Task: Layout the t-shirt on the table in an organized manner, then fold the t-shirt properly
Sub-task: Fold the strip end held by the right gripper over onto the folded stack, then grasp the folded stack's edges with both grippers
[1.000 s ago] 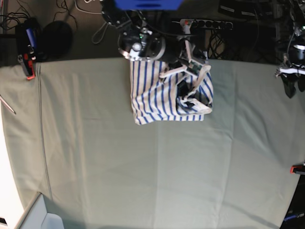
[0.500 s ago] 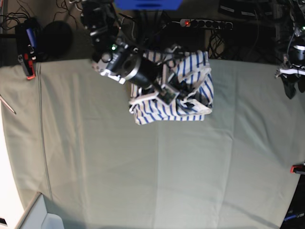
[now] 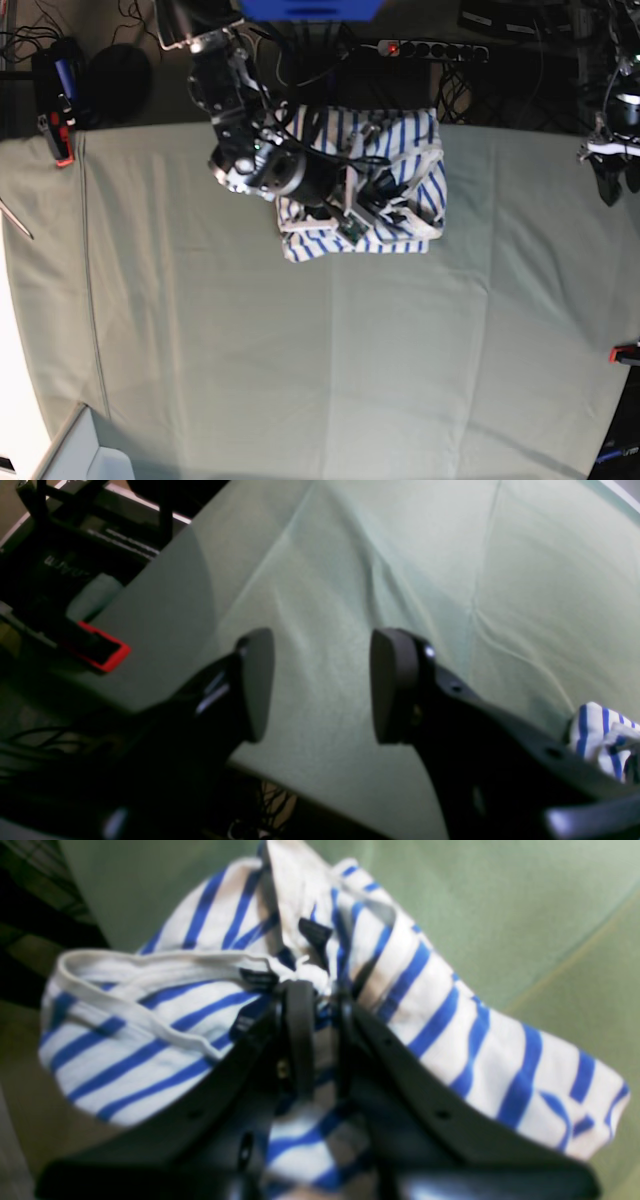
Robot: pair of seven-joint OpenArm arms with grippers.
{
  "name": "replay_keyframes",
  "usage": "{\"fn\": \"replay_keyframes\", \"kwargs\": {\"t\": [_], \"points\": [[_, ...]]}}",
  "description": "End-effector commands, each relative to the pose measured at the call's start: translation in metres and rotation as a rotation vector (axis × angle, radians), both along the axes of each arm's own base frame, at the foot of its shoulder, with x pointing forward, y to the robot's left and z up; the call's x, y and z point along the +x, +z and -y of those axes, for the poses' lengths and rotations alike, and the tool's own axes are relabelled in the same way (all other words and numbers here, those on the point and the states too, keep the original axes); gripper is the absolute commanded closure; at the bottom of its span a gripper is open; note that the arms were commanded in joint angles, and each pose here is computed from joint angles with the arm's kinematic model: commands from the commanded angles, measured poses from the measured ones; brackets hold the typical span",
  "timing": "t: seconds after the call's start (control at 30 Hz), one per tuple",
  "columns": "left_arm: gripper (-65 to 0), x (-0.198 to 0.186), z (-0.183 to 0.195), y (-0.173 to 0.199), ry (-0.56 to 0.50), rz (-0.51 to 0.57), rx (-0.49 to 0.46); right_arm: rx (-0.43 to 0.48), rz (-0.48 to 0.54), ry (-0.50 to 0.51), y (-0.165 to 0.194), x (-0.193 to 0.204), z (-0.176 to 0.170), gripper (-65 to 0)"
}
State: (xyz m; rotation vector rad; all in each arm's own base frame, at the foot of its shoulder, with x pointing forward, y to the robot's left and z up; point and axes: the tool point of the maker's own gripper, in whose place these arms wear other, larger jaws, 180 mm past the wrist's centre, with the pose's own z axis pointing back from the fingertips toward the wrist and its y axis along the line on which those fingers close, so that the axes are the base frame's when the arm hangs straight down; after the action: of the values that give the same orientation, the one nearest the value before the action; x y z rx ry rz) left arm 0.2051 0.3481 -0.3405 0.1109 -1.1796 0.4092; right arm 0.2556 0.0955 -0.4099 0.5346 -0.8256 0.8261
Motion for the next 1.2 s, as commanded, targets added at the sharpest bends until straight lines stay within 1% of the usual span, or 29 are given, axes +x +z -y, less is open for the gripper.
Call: {"fn": "replay_keyframes", "kwargs": {"t": [0.0,0.1,0.23,0.3,0.37,0.5,0.63,0.7,0.77,0.83,0.87,1.0,1.1,1.17], "points": [[-30.7,0.003,-0.005,0.013,-0.001,0.041,0.026,0.062,0.029,0.004,0.016,0.008,-0.014,-4.4],[-30.7,0.002,-0.004,0.013,-0.002,0.039,0.027,0.049,0.014,0.036,0.009,0.009,-0.022,-4.4],[-30.7,-0.004,-0.004,0.011,-0.005,0.022,0.029,0.025,-0.013,0.142,-0.004,-0.002,-0.046,-4.4],[-30.7,-0.007,-0.004,0.008,-0.004,0.012,0.028,0.030,-0.016,0.190,-0.008,-0.007,-0.058,-4.4],[-30.7,-0.008,-0.004,0.009,-0.005,0.011,0.029,0.056,-0.009,0.215,-0.009,-0.008,-0.067,-4.4],[-30.7,-0.013,-0.004,0.006,-0.005,-0.002,0.028,0.139,0.037,0.208,0.006,-0.004,-0.075,-4.5],[-30.9,-0.014,0.001,0.004,-0.012,-0.002,0.012,0.236,0.147,0.188,0.048,0.001,-0.080,-4.5],[-33.0,-0.012,0.011,0.000,-0.010,0.006,-0.015,0.280,0.217,0.145,0.076,0.005,-0.073,-4.6],[-37.9,-0.009,0.018,0.002,-0.019,0.019,-0.024,0.308,0.267,0.111,0.097,0.006,-0.065,-4.6],[-43.5,-0.003,0.035,0.001,-0.057,0.025,-0.045,0.317,0.314,0.066,0.114,0.013,-0.051,-4.6],[-45.1,0.000,0.046,-0.003,-0.080,0.020,-0.065,0.317,0.329,0.037,0.118,0.018,-0.042,-4.6],[-45.9,0.013,0.105,-0.021,-0.206,0.002,-0.158,0.286,0.356,-0.115,0.119,0.043,0.007,-4.6],[-46.0,0.022,0.146,-0.031,-0.288,-0.009,-0.220,0.257,0.347,-0.204,0.110,0.052,0.038,-4.6],[-46.2,0.025,0.171,-0.042,-0.342,-0.032,-0.260,0.231,0.344,-0.234,0.104,0.054,0.054,-4.6]]}}
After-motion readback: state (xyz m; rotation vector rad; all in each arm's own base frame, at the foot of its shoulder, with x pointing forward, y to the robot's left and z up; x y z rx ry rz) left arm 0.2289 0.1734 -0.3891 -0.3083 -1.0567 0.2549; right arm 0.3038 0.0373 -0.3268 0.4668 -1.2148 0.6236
